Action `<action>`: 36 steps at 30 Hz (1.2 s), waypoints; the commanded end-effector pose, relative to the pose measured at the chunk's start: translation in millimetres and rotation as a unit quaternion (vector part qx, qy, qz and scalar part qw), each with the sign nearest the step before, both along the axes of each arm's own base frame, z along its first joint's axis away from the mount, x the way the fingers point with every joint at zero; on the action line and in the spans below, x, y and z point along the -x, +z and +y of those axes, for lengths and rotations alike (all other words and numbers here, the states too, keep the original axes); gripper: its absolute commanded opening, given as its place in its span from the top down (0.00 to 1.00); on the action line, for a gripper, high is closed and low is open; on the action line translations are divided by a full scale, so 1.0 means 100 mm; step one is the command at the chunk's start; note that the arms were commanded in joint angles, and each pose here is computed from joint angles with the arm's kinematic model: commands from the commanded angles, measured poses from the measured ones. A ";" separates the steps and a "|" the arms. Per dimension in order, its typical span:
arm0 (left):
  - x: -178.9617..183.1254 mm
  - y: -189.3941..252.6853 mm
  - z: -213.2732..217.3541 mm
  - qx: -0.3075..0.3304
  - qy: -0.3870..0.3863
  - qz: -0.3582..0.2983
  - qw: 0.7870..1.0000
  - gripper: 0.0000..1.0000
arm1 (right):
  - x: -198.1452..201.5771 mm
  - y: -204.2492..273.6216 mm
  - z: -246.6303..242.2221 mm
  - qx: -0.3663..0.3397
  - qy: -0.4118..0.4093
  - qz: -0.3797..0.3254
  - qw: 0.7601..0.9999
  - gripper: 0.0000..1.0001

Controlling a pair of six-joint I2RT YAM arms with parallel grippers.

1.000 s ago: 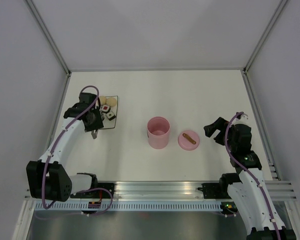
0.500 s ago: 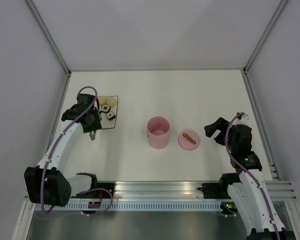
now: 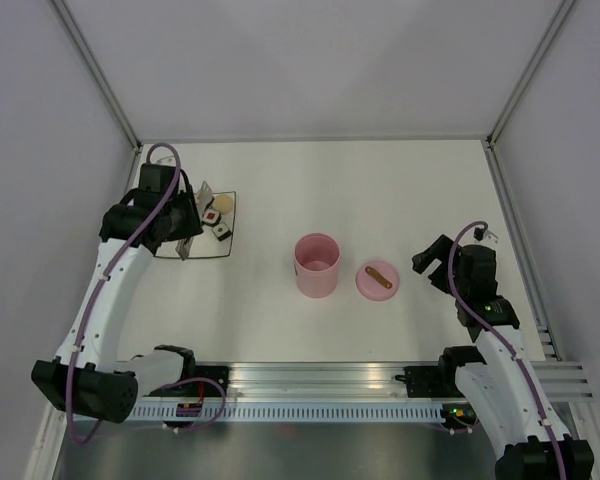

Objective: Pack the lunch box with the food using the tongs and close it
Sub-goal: Pick up the food using the clamp, then place the food into the lunch box

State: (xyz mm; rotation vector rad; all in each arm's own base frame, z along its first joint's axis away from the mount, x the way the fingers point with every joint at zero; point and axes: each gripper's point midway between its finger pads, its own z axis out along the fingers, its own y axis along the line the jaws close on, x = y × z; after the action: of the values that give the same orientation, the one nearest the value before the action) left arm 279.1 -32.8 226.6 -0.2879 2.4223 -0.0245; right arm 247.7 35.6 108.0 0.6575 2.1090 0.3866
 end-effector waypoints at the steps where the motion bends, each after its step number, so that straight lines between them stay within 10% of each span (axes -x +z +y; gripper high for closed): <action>1: 0.05 0.62 -0.25 0.016 -0.071 -0.069 0.995 0.58 | -0.01 0.04 -0.12 0.007 -0.041 -0.003 0.999 0.02; 15: 0.92 1.09 -1.56 0.063 -0.337 -0.074 0.936 0.59 | 0.09 0.08 -0.26 -0.001 -0.101 -0.015 0.995 0.02; 36: 1.19 0.57 -1.93 0.028 -0.381 -0.055 0.922 0.59 | 0.37 0.05 -0.19 -0.026 -0.090 -0.032 0.995 0.02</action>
State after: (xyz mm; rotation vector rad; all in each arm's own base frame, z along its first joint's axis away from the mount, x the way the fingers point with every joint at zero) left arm 144.5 -209.5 264.7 0.7167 2.3647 -0.3889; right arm 212.9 12.0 109.5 0.8477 1.9666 0.3235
